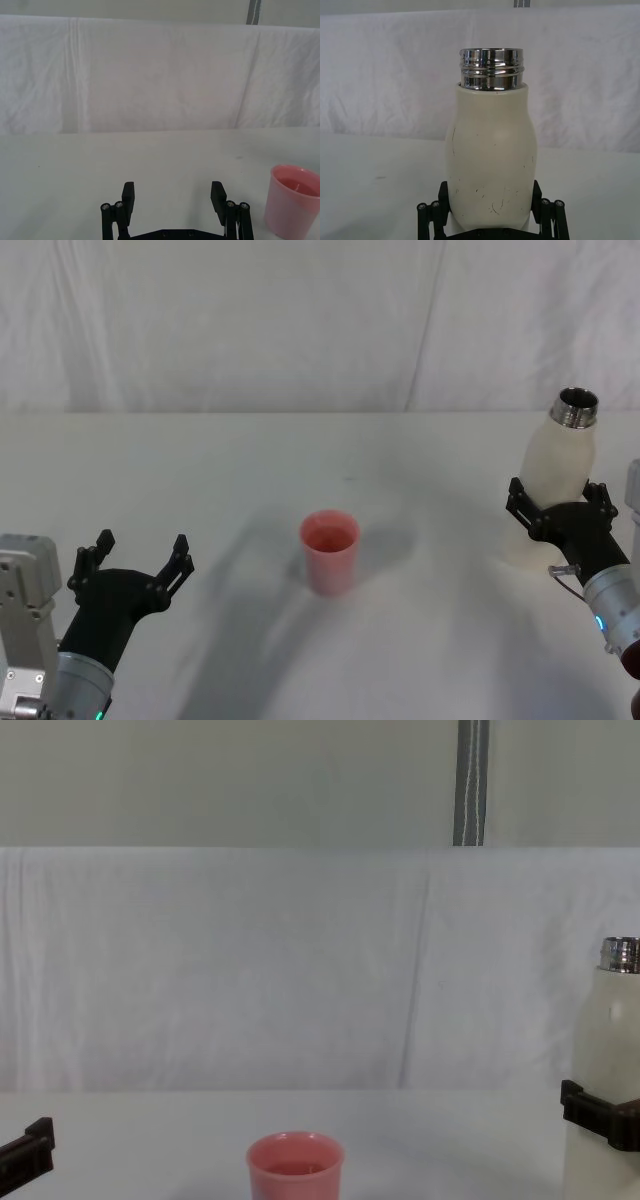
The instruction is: Grasp the thermos with one hand and pour water into the cup lid.
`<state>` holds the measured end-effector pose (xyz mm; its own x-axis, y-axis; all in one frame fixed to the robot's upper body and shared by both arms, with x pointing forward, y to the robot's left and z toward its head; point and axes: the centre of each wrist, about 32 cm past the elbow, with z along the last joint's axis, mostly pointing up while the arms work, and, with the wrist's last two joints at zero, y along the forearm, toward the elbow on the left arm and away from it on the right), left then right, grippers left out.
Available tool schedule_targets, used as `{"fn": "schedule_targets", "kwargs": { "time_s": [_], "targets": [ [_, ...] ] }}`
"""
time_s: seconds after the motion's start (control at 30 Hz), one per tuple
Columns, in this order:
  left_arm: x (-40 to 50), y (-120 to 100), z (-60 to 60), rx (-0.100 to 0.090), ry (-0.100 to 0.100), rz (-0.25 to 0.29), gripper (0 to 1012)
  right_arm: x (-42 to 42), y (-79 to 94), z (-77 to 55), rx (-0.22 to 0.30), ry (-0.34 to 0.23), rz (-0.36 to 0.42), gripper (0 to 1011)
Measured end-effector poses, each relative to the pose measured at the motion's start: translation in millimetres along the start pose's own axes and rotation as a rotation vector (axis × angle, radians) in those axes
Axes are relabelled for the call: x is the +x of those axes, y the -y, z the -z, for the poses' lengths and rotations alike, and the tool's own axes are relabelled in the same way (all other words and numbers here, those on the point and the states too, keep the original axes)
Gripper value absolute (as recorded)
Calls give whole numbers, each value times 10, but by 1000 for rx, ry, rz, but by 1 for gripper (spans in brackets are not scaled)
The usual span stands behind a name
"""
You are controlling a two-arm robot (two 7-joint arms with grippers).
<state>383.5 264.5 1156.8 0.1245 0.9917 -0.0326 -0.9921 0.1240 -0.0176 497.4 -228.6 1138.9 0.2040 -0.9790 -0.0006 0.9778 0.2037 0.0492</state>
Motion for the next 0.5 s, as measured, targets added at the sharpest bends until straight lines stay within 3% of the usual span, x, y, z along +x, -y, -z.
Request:
{"fn": "schedule_targets", "kwargs": {
  "time_s": [0.23,0.5],
  "targets": [
    [0,0,0,0,0,0,1001,-17,42,9,1,6,0,951],
    [0,0,0,0,0,0,1001,-4,78,-90,18,104,-12,951]
  ]
}}
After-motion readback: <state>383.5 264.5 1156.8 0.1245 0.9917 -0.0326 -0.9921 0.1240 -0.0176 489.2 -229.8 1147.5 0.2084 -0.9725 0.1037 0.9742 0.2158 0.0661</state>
